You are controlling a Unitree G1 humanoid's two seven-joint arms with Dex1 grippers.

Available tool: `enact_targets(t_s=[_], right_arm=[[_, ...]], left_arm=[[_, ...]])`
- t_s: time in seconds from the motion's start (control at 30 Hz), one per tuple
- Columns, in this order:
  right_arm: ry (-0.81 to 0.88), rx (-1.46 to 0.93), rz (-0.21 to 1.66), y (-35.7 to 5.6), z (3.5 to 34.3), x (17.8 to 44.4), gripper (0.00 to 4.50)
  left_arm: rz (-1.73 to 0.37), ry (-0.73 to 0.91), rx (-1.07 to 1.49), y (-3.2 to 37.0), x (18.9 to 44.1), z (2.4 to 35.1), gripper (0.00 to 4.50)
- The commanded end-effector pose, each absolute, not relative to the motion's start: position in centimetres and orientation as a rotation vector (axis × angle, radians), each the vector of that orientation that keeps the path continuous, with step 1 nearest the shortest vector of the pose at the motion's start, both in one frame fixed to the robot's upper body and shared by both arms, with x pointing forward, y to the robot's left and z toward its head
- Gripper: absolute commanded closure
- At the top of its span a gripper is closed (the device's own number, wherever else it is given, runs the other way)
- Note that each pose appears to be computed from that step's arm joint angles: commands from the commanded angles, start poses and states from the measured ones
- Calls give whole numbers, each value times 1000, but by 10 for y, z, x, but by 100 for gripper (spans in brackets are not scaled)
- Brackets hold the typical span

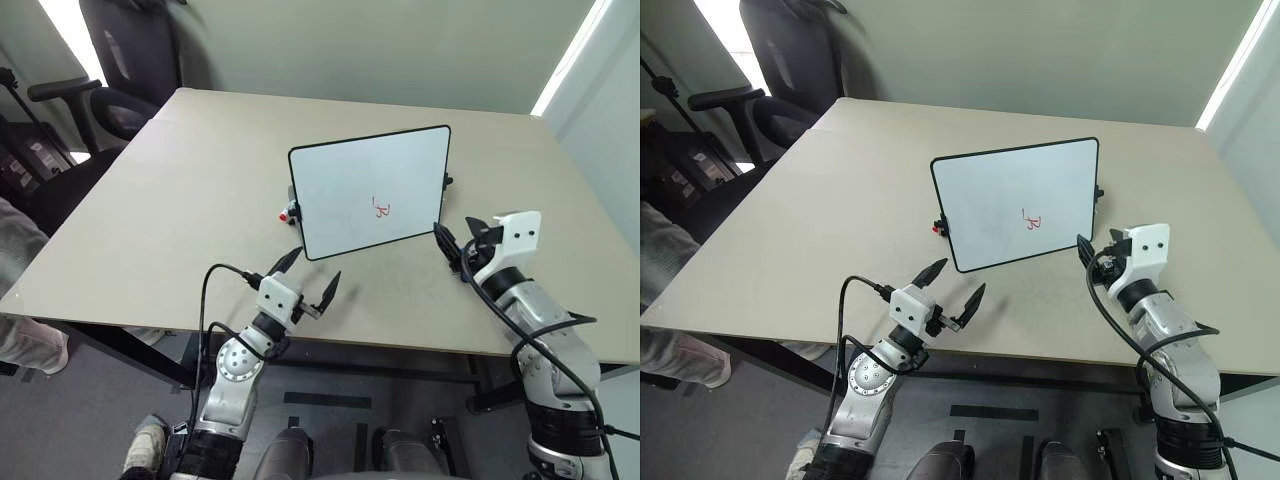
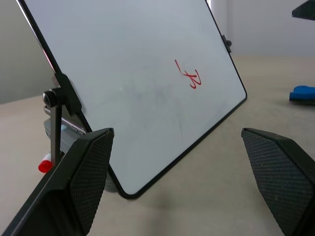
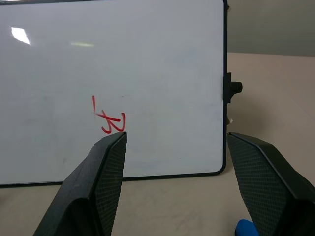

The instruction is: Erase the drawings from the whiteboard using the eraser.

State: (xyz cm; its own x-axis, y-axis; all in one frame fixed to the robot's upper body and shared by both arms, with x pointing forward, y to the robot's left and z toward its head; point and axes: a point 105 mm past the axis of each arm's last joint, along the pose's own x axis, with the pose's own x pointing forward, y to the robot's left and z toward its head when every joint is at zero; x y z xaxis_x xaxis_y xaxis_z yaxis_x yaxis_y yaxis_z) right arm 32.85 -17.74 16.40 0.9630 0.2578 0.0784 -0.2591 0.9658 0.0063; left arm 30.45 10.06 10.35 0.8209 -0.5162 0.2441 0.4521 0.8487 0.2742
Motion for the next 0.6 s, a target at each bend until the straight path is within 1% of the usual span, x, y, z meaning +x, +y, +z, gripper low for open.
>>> enact_targets(t_s=[0.03, 0.17, 0.3, 0.47, 0.53, 0.6], right_arm=[[-110, 4, 224, -185, 174, 329, 109], [-88, -1, 196, -192, 172, 330, 109], [-29, -34, 177, -196, 168, 334, 109], [114, -37, 183, -201, 156, 345, 109], [141, -63, 183, -203, 156, 350, 109], [207, -103, 191, -205, 148, 353, 109]], left_arm=[[-535, -381, 183, 89, 304, 118, 0], [-530, -379, 143, 86, 309, 117, 0], [-527, -385, 133, 85, 307, 119, 0], [-503, -386, 109, 89, 306, 119, 0], [-514, -379, 110, 87, 306, 117, 0], [-524, -368, 112, 83, 306, 113, 0]])
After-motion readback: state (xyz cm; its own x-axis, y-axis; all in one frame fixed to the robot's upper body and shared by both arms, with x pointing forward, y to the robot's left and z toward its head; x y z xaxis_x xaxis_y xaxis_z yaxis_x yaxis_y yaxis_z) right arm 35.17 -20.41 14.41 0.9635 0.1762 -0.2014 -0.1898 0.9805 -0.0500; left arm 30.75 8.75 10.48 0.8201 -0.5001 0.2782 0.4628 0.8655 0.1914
